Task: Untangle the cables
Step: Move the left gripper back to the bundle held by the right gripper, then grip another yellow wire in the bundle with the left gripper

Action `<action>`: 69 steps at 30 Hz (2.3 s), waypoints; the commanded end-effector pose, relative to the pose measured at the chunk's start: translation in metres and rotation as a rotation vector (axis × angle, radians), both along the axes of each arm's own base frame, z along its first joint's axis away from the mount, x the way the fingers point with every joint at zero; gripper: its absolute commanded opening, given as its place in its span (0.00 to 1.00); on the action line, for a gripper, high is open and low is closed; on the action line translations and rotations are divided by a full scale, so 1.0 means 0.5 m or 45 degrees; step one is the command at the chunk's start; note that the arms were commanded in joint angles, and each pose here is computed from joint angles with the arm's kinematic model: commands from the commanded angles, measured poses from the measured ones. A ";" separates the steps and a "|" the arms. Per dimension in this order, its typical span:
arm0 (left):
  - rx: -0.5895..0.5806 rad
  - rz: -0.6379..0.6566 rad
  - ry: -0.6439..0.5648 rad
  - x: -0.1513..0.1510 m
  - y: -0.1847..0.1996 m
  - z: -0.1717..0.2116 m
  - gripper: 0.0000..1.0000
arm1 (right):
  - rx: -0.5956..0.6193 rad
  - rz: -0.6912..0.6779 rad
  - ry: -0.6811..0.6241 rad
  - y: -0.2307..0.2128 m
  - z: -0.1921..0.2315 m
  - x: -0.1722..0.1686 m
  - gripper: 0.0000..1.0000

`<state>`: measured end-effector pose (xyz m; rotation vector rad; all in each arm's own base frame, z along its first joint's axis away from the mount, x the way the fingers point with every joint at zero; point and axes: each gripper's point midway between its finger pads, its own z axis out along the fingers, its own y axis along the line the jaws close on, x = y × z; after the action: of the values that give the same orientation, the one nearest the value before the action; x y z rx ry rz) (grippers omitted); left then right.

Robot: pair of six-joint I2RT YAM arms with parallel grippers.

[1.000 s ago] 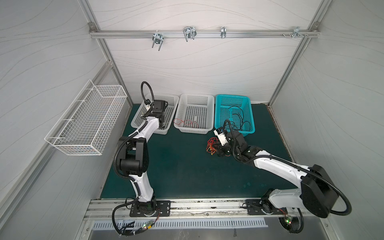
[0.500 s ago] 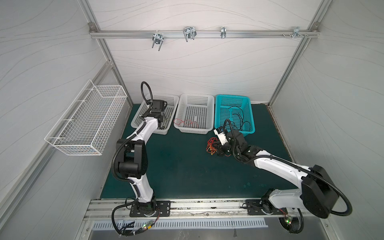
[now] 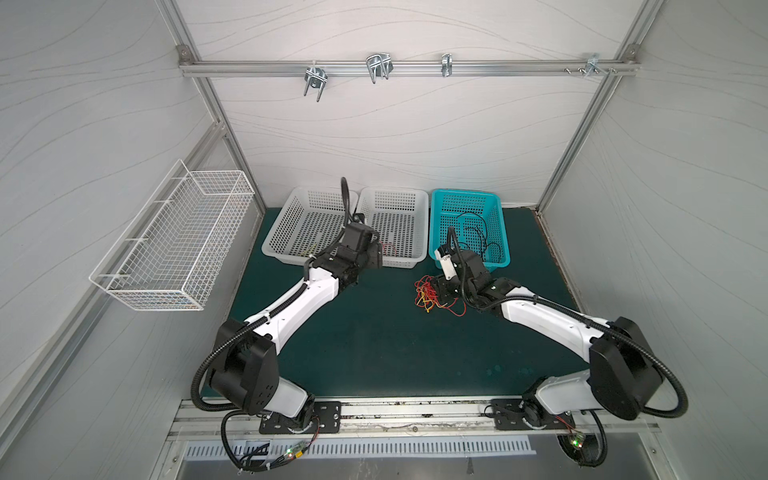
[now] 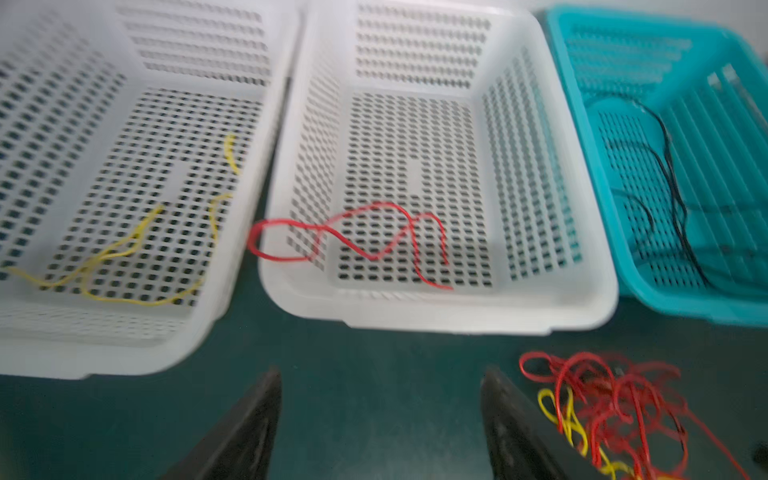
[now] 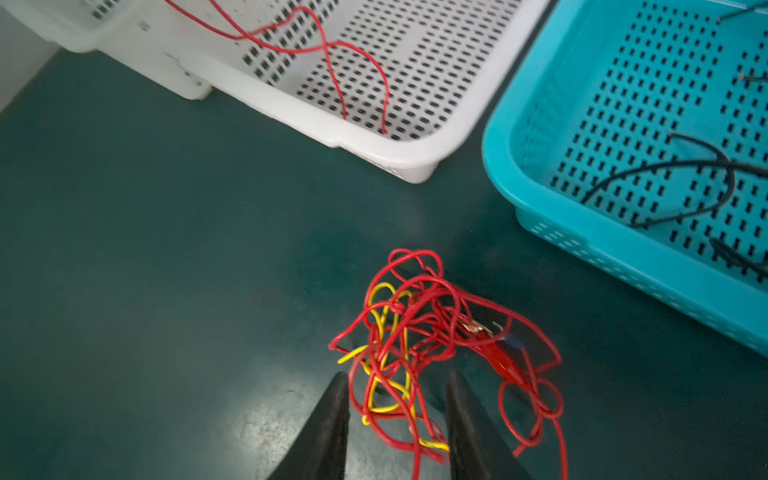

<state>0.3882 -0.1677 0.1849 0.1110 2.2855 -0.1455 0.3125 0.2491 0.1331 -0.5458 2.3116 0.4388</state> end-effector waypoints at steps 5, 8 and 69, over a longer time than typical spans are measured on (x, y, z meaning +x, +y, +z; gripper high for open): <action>0.026 -0.234 0.116 -0.067 -0.108 -0.102 0.73 | -0.010 0.006 0.116 0.016 -0.060 0.004 0.68; -0.016 -0.223 0.175 -0.079 -0.123 -0.136 0.72 | -0.016 0.007 0.181 0.031 -0.099 0.011 0.72; -0.637 -0.411 0.142 -0.183 -0.197 -0.040 0.16 | 0.444 0.643 -0.116 0.124 0.088 -0.131 0.02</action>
<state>0.2950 -0.2604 0.1590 0.2104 2.2789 -0.8525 0.2437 0.3065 0.1545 -0.9354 2.0121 1.0203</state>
